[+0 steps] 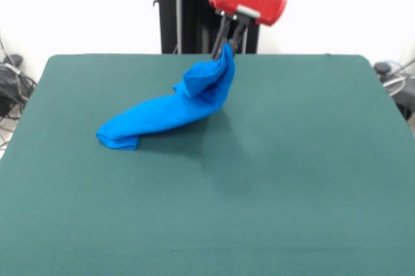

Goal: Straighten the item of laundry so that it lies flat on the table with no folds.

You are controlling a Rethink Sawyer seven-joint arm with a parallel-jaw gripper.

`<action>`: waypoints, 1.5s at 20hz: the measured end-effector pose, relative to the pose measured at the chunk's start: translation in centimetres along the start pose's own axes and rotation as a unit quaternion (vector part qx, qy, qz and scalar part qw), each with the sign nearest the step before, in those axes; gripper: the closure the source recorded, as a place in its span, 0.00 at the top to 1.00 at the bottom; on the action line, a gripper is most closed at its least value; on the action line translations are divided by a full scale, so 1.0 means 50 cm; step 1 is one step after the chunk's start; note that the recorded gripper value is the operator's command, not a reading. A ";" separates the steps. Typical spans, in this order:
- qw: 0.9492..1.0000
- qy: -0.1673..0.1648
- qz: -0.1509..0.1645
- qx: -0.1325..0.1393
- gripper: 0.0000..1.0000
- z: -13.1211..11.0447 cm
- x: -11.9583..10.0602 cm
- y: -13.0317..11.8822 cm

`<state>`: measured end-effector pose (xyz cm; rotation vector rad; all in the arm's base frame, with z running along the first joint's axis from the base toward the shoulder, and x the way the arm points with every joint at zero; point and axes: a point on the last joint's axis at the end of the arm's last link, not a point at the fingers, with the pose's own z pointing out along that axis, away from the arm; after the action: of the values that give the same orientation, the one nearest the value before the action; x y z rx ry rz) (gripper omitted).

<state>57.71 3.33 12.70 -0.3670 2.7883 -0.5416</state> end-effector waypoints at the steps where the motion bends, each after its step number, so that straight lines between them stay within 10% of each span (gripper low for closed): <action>1: 1.000 0.001 0.002 0.005 0.00 0.009 -0.008 -0.001; 30: 0.995 0.051 -0.061 0.066 0.00 0.024 -0.178 0.006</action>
<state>66.33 5.82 13.45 -0.4964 2.8215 -0.7886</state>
